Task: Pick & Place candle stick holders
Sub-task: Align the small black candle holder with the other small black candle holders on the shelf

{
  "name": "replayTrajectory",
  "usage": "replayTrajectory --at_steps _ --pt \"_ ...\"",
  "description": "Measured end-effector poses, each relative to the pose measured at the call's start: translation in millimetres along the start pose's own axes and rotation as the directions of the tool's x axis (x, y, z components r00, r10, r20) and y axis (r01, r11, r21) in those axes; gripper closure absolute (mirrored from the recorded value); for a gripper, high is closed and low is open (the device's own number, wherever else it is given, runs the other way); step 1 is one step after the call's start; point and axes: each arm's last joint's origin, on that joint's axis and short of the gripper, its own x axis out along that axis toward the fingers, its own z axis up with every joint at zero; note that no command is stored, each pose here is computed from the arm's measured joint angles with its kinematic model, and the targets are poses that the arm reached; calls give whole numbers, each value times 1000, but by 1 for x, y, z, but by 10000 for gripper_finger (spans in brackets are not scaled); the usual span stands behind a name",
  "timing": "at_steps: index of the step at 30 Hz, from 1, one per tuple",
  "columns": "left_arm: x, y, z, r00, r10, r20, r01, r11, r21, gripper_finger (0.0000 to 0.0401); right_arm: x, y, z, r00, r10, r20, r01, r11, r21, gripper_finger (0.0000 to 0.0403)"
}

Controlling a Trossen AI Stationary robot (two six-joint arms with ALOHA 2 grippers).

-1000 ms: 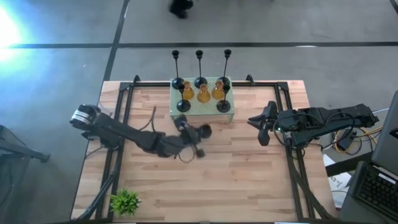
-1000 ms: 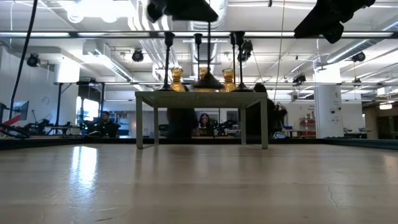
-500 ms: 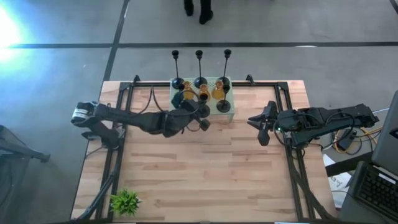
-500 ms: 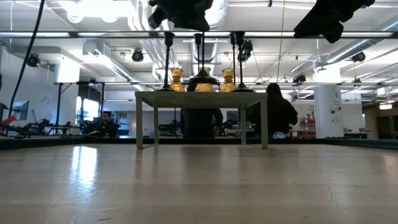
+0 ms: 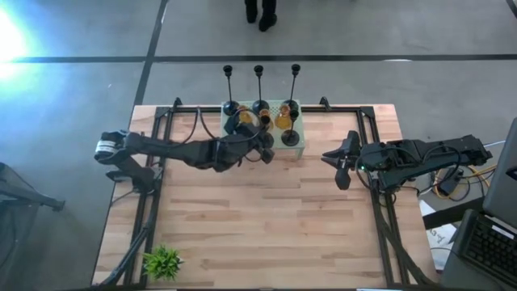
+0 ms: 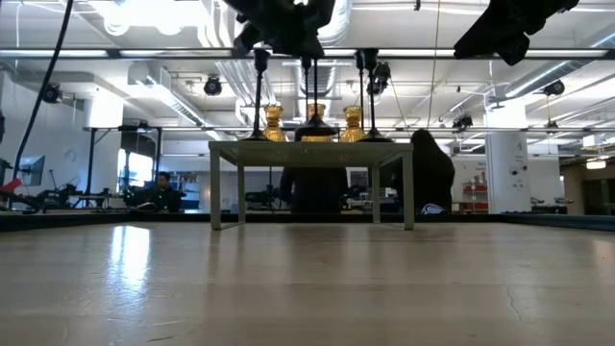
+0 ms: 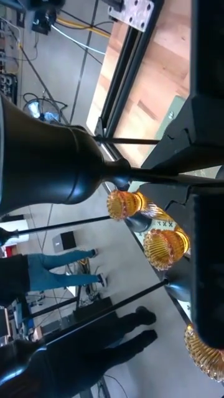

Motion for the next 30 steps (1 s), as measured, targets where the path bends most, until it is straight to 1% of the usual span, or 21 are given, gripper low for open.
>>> replayTrajectory --at_steps 6,11,20,30 --pt "10 2 -6 1000 19 -19 -19 1000 0 384 0 0 0 1000 0 0 0 1000 0 341" --pt "14 6 -6 999 33 -18 -33 999 -8 384 0 0 0 1000 0 0 0 1000 0 334" --pt "17 8 -6 1000 4 -29 -5 1000 -27 384 0 0 0 1000 0 0 0 1000 -4 323" --pt "16 9 -7 999 12 -38 -13 1000 -25 384 0 0 0 1000 0 -1 0 1000 -4 339"
